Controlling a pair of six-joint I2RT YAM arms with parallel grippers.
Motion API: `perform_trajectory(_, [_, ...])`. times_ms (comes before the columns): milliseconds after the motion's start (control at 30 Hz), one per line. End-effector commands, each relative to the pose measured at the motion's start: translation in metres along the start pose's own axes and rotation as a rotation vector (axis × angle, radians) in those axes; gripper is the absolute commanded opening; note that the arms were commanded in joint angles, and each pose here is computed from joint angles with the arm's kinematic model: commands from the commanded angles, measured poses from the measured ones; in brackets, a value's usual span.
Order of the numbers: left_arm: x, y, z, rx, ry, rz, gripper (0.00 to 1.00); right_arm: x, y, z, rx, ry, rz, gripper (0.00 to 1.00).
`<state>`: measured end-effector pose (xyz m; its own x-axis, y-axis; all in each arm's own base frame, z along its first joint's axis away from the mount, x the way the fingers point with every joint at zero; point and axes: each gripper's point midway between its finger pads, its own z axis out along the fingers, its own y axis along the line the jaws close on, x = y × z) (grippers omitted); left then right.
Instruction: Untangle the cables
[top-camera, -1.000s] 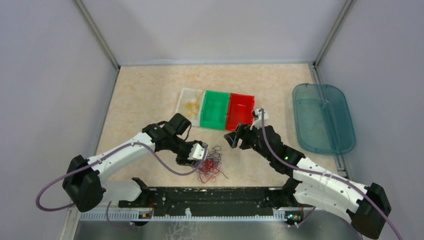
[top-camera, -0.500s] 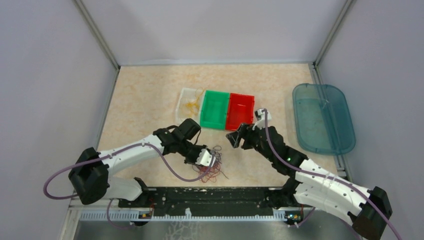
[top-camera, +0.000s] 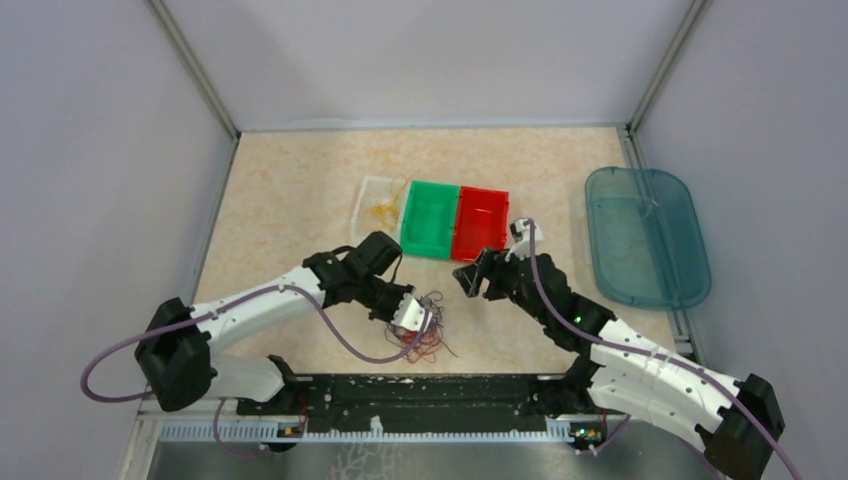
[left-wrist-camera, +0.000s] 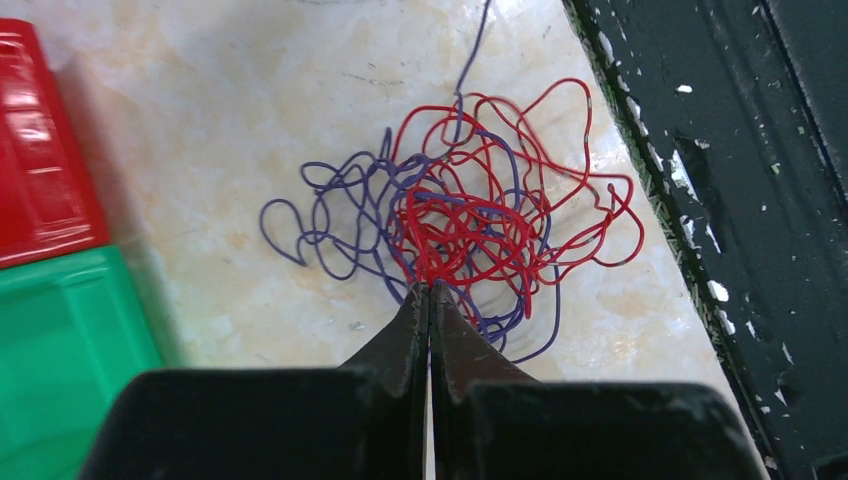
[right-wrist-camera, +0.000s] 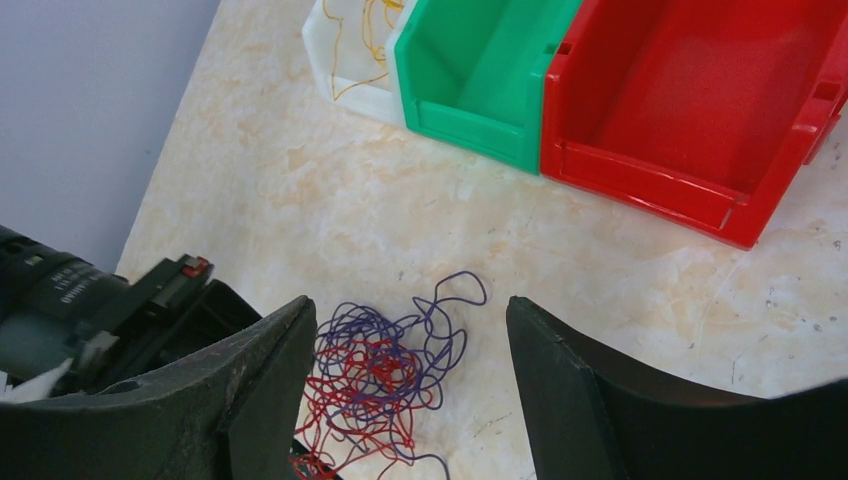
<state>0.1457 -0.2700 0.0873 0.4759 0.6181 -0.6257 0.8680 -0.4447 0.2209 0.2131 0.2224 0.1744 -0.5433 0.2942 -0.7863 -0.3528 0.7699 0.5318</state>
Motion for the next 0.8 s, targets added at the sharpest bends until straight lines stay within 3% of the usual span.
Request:
perform_trajectory(0, [-0.039, 0.015, -0.032, -0.058, -0.063, 0.036, 0.0, -0.018, 0.014, -0.002, -0.06, -0.055, 0.001, 0.71])
perform_trajectory(367, [-0.096, 0.044, -0.1, -0.228, -0.137, -0.068, 0.0, -0.011, 0.055, 0.001, -0.281, -0.017, -0.026, 0.74])
perform_trajectory(567, [-0.113, 0.059, -0.128, -0.328, -0.152, -0.031, 0.0, -0.015, 0.076, -0.007, -0.402, -0.026, -0.025, 0.77])
perform_trajectory(767, [-0.123, 0.069, -0.148, -0.396, -0.147, 0.023, 0.0, -0.022, 0.076, -0.017, -0.406, -0.052, -0.028, 0.77])
